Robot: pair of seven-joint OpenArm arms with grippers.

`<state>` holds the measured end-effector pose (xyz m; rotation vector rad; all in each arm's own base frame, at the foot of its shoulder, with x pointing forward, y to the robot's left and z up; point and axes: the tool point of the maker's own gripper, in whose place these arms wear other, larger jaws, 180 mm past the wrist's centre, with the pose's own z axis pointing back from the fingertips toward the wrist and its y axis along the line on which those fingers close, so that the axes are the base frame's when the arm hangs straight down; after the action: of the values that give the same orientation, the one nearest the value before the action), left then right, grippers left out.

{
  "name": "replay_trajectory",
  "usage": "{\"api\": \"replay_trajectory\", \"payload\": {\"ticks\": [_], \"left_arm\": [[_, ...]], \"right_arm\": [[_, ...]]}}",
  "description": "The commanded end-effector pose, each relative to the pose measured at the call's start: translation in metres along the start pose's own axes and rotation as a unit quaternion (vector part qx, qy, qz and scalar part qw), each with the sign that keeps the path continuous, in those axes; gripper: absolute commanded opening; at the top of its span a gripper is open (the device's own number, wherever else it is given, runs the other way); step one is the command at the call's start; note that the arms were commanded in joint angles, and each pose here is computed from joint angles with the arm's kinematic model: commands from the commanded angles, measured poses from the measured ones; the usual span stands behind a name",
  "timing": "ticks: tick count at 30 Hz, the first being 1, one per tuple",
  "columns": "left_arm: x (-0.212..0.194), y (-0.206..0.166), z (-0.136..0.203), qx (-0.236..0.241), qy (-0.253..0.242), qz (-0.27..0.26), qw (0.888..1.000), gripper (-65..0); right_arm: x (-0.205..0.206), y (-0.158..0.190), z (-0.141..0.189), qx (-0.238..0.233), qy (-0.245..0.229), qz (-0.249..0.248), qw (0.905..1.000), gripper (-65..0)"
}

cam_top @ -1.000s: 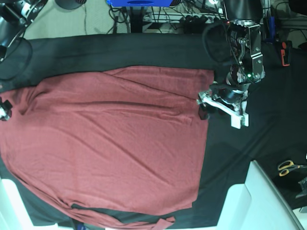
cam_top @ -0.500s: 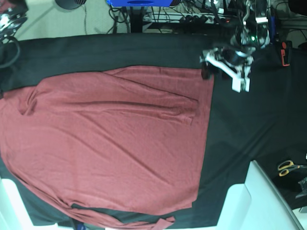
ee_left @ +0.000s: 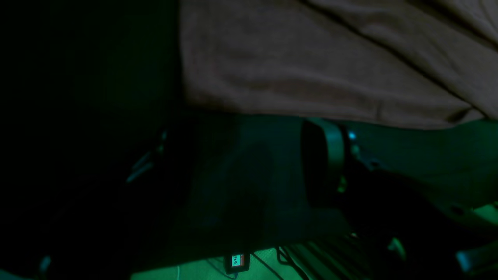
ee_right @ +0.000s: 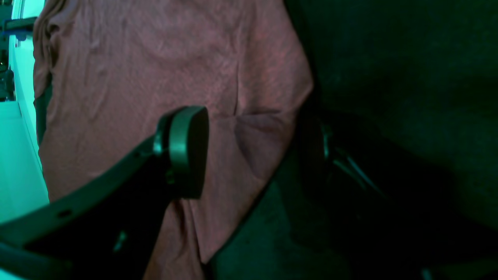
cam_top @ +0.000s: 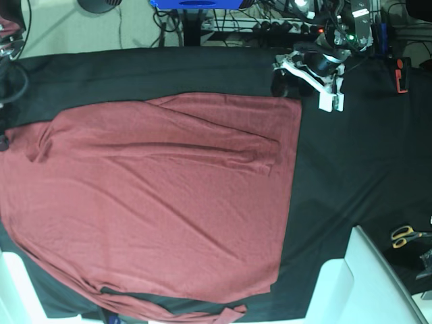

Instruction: Fold the T-shirt properly

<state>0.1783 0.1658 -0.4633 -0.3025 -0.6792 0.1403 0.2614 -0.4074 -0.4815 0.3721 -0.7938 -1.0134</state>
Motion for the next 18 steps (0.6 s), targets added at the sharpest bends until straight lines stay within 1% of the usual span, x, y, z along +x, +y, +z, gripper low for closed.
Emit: {"api": "replay_trajectory", "payload": {"ticks": [1,5,12,13,14,18], "left_arm": [[0.0067,-0.0007,0.0027,-0.004,-0.014,-0.001,1.0,-23.9],[0.0058,-0.0011,0.0028,-0.005,-0.013,-0.001,1.0,-23.9],[0.0041,-0.0018,0.003,-0.005,-0.012,0.0,1.0,-23.9],[0.0038,-0.0018,0.003,-0.005,-0.011,0.0,1.0,-23.9],[0.0038,-0.0018,0.003,-0.005,-0.011,0.0,1.0,-23.9],[0.0038,-0.0018,0.003,-0.005,-0.011,0.0,1.0,-23.2]], "right_arm": [[0.0221,0.0109,0.0019,0.017,-0.027,0.007,0.9995,-31.4],[0.0187,0.0183,-0.0024,0.025,-0.025,0.006,0.9994,-31.5],[0.0132,0.0204,-0.0048,0.027,-0.021,0.003,0.9994,-31.8],[0.0132,0.0204,-0.0048,0.027,-0.021,0.003,0.9994,-33.3],[0.0132,0.0204,-0.0048,0.027,-0.021,0.003,0.9994,-36.8],[0.0131,0.0207,-0.0054,0.026,-0.022,0.001,0.9994,-58.1]]}}
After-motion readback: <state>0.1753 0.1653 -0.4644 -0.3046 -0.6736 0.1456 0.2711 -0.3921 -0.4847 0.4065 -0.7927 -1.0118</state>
